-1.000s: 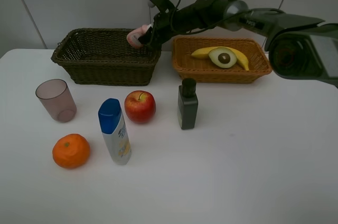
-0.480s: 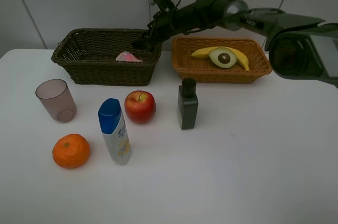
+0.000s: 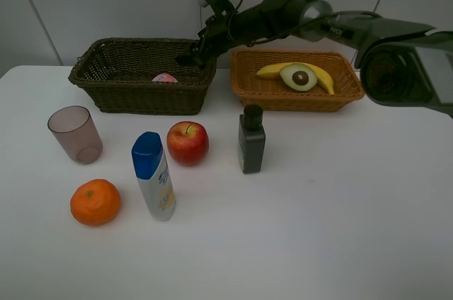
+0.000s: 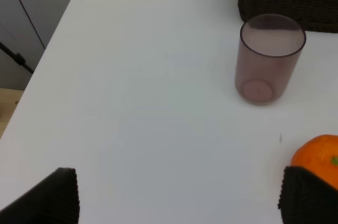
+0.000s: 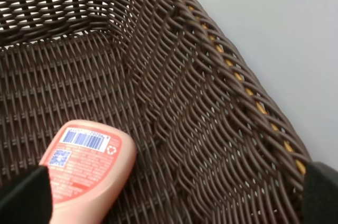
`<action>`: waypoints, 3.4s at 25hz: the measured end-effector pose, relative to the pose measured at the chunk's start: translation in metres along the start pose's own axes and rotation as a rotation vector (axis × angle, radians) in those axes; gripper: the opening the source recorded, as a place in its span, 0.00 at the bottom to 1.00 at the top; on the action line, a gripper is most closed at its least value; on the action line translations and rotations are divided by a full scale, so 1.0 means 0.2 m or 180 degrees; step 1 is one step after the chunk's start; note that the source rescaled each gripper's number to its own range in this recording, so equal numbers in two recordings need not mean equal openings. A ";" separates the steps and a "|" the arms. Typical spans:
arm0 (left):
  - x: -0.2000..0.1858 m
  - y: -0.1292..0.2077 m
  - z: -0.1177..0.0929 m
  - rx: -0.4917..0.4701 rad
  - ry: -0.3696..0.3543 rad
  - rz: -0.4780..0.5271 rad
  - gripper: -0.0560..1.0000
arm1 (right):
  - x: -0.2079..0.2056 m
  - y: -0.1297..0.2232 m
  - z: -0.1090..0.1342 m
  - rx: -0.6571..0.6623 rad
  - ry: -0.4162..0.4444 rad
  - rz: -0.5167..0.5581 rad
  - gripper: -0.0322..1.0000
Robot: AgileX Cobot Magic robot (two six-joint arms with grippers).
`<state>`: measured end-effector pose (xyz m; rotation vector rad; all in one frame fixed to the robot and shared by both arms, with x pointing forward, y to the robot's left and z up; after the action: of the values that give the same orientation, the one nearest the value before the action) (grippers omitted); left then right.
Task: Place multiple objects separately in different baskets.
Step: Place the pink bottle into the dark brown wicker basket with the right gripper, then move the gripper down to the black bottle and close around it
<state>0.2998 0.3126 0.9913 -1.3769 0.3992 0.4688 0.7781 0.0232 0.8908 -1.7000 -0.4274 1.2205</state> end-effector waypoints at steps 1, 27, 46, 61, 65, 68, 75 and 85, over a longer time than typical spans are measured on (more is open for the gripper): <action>0.00 0.00 0.00 0.0000 0.0000 0.0000 1.00 | 0.00 0.00 0.00 -0.0005 0.0001 0.0004 1.00; 0.00 0.00 0.00 0.0000 0.0000 0.0000 1.00 | -0.65 -0.24 0.07 0.1236 0.0601 0.1274 1.00; 0.00 0.00 0.00 0.0000 0.0000 0.0000 1.00 | -0.80 -0.12 0.32 0.2126 0.1443 0.1931 1.00; 0.00 0.00 0.00 0.0000 0.0000 0.0000 1.00 | -0.83 0.26 0.58 0.2325 0.1410 0.2784 1.00; 0.00 0.00 0.00 0.0000 0.0000 0.0000 1.00 | -0.83 0.33 0.60 0.2352 0.1406 0.2903 1.00; 0.00 0.00 0.00 0.0000 0.0000 0.0000 1.00 | -0.81 0.36 0.62 0.2344 0.1375 0.2880 1.00; 0.00 0.00 0.00 0.0000 0.0000 0.0000 1.00 | -0.74 0.42 0.67 0.2458 0.1247 0.2750 1.00; 0.00 0.00 0.00 0.0000 0.0000 0.0000 1.00 | -0.68 0.49 0.67 0.2462 0.1248 0.2802 1.00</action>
<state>0.2998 0.3126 0.9913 -1.3769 0.3992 0.4688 0.5791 -0.0558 0.8741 -1.3671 1.0162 1.3283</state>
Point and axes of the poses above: a point on each arm's last joint axis where the gripper is mounted, x pointing out along that axis toward the gripper, z along the wrist's bending axis when the last joint is at zero, y = z × x, the point moved 7 cm from there along x, pointing out along that axis toward the gripper, and after that the axes turned 12 degrees about x, right-handed, at the moved point
